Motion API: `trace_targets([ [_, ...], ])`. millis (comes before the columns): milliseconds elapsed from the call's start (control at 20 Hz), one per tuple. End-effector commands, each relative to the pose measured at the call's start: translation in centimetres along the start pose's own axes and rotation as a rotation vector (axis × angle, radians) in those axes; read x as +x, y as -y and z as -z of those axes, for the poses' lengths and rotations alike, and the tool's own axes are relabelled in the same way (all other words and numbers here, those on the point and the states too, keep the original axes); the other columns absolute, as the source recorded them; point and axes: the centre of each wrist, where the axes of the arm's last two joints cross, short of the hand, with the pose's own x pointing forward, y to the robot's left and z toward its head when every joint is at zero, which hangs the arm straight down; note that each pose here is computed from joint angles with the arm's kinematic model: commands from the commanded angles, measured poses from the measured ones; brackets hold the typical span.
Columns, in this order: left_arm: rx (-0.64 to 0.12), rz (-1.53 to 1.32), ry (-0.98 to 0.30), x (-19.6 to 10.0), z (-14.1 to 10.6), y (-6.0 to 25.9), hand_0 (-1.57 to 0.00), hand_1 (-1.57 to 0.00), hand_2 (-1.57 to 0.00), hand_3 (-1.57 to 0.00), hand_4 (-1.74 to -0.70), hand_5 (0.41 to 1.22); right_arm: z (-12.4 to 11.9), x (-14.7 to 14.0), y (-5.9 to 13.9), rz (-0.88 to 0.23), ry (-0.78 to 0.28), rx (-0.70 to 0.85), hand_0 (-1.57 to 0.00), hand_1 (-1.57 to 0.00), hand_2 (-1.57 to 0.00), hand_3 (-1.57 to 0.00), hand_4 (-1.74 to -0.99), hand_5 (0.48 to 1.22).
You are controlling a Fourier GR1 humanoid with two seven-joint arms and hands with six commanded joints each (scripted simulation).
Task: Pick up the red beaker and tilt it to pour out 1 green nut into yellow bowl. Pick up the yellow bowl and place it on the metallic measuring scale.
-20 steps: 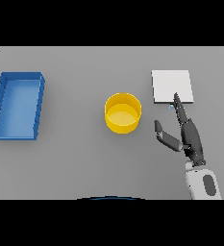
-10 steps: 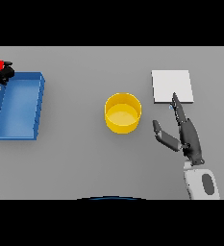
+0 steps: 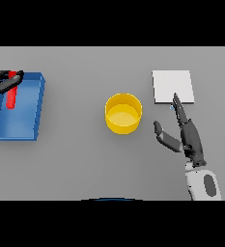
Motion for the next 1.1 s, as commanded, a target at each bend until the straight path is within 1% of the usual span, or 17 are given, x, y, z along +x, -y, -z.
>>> trace_targets([
  [0, 0.015, 0.003, -0.012, -0.3, -0.4, 0.2, -0.26, -0.23, -0.22, -0.18, -0.74, 0.648, -0.1, -0.2, -0.1, -0.009, -0.018, 0.002, 0.0, 0.0, 0.0, 0.0, -1.156, 0.69],
  [150, 0.047, 0.01, -0.016, 0.6, -0.8, 1.2, -0.13, -0.12, -0.11, -0.09, -0.72, 0.647, -0.1, -0.1, -0.1, -0.019, -0.016, -0.002, 0.0, 0.0, 0.0, 0.0, -1.173, 0.688],
  [200, 0.066, 0.013, -0.012, 0.6, -1.0, 0.8, -0.11, -0.09, -0.09, -0.08, -0.71, 0.647, 0.2, 0.0, -0.1, -0.018, -0.012, -0.002, 0.0, 0.0, 0.0, 0.0, -1.176, 0.688],
  [300, 0.102, 0.0, 0.014, 0.5, -1.3, 0.5, -0.07, -0.06, -0.06, -0.05, -0.71, 0.658, 0.2, 0.3, 0.0, -0.051, -0.034, -0.007, 0.0, 0.0, 0.0, 0.0, -1.175, 0.672],
  [350, 0.107, -0.013, 0.034, 0.7, -1.2, 0.6, -0.05, -0.05, -0.05, -0.04, -0.71, 0.663, 0.1, 0.3, -0.5, -0.084, -0.037, 0.014, 0.0, 0.0, 0.0, 0.0, -1.163, 0.677],
  [400, 0.109, -0.024, 0.063, 0.7, -1.4, 0.6, -0.04, -0.04, -0.04, -0.03, -0.71, 0.674, 0.3, 0.6, -0.3, -0.1, -0.022, 0.041, 0.0, 0.0, 0.0, 0.0, -1.146, 0.691],
  [450, 0.116, -0.027, 0.063, 0.4, -1.4, 0.6, -0.03, -0.03, -0.03, -0.02, -0.71, 0.679, 0.6, 0.8, -0.1, -0.122, 0.004, 0.082, 0.0, 0.0, 0.0, 0.0, -1.132, 0.703],
  [500, 0.123, -0.031, 0.064, 0.6, -1.4, 0.7, -0.03, -0.02, -0.02, -0.02, -0.71, 0.685, 1.0, 1.0, 0.0, -0.156, 0.011, 0.133, 0.0, 0.0, 0.0, 0.0, -1.137, 0.717],
  [550, 0.122, -0.021, 0.063, 0.4, -1.5, 0.6, -0.02, -0.02, -0.02, -0.01, -0.71, 0.689, 1.4, 1.4, 0.2, -0.199, 0.042, 0.198, 0.0, 0.0, 0.0, 0.0, -1.153, 0.728],
  [600, 0.114, -0.03, 0.075, 0.9, -1.6, 0.6, -0.02, -0.01, -0.01, -0.01, -0.71, 0.683, 1.9, 1.8, 0.6, -0.267, 0.046, 0.253, 0.0, 0.0, 0.0, 0.0, -1.172, 0.728],
  [700, 0.112, -0.05, 0.089, 0.9, -1.6, 0.5, -0.01, -0.01, -0.01, -0.01, -0.72, 0.67, 3.4, 2.8, 0.5, -0.448, 0.05, 0.364, 0.0, 0.0, 0.0, 0.0, -1.204, 0.708],
  [750, 0.102, -0.055, 0.089, 0.6, -1.6, 1.0, -0.01, -0.01, -0.01, -0.01, -0.72, 0.667, 4.3, 3.4, 0.3, -0.543, 0.069, 0.425, 0.0, 0.0, 0.0, 0.0, -1.216, 0.704],
  [800, 0.098, -0.058, 0.088, 0.4, -1.6, 1.0, -0.01, -0.01, -0.01, 0.0, -0.72, 0.664, 4.9, 3.7, 0.2, -0.616, 0.091, 0.481, 0.0, 0.0, 0.0, 0.0, -1.22, 0.701],
  [900, 0.1, -0.052, 0.084, 0.5, -1.5, 1.1, 0.0, 0.0, 0.0, 0.0, -0.72, 0.667, 6.5, 4.7, 0.0, -0.764, 0.168, 0.597, 0.0, 0.0, 0.0, 0.0, -1.233, 0.703],
  [950, 0.099, -0.051, 0.082, 0.4, -1.6, 1.0, 0.0, 0.0, 0.0, 0.0, -0.71, 0.669, 7.0, 4.7, -0.5, -0.818, 0.203, 0.652, 0.0, 0.0, 0.0, 0.0, -1.232, 0.702],
  [1050, 0.089, -0.046, 0.09, 0.6, -1.6, 1.4, 0.0, 0.0, 0.0, 0.0, -0.71, 0.676, 7.9, 4.8, -1.3, -0.916, 0.231, 0.749, 0.0, 0.0, 0.0, 0.0, -1.223, 0.705],
])
